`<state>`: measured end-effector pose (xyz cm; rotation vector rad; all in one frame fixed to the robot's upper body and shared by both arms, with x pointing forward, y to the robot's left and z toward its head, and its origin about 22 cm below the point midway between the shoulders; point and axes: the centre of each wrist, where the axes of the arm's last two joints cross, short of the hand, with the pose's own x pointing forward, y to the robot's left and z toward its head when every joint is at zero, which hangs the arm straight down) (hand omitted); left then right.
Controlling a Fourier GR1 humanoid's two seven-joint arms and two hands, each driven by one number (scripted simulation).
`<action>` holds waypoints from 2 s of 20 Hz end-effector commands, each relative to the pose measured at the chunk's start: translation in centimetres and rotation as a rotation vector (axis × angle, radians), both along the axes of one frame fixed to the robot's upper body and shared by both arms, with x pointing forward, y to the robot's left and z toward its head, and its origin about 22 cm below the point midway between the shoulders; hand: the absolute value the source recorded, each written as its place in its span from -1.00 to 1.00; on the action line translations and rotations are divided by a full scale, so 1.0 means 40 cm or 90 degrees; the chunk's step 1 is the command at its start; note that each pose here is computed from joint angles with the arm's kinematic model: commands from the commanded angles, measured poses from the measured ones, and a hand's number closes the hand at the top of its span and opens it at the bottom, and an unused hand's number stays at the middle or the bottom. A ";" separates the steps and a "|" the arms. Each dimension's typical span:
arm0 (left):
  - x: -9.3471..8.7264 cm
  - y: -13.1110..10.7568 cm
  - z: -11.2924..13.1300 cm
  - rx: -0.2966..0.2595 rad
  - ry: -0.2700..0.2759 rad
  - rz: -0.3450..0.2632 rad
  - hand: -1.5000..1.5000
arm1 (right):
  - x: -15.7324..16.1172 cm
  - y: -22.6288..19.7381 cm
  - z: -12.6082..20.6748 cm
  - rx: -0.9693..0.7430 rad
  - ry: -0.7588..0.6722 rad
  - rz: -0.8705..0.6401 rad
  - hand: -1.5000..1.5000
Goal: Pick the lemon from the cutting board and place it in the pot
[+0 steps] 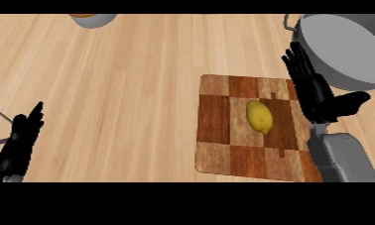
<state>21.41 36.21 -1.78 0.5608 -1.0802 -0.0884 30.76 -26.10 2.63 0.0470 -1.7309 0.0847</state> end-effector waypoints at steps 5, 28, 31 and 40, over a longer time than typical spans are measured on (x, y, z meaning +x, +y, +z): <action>0.165 -0.151 0.244 -0.115 -0.288 -0.104 0.00 | 0.089 -0.108 0.102 -0.059 -0.088 0.103 1.00; 0.180 -0.217 0.255 -0.198 -0.327 -0.120 0.00 | 0.147 -0.170 0.169 -0.545 -0.086 0.395 -1.00; 0.193 -0.204 0.262 -0.194 -0.338 -0.111 0.00 | 0.146 -0.131 0.215 -0.630 -0.047 0.449 -1.00; 0.151 -0.202 0.228 -0.200 -0.328 -0.109 0.00 | 0.077 -0.002 0.122 -0.694 0.039 0.488 -1.00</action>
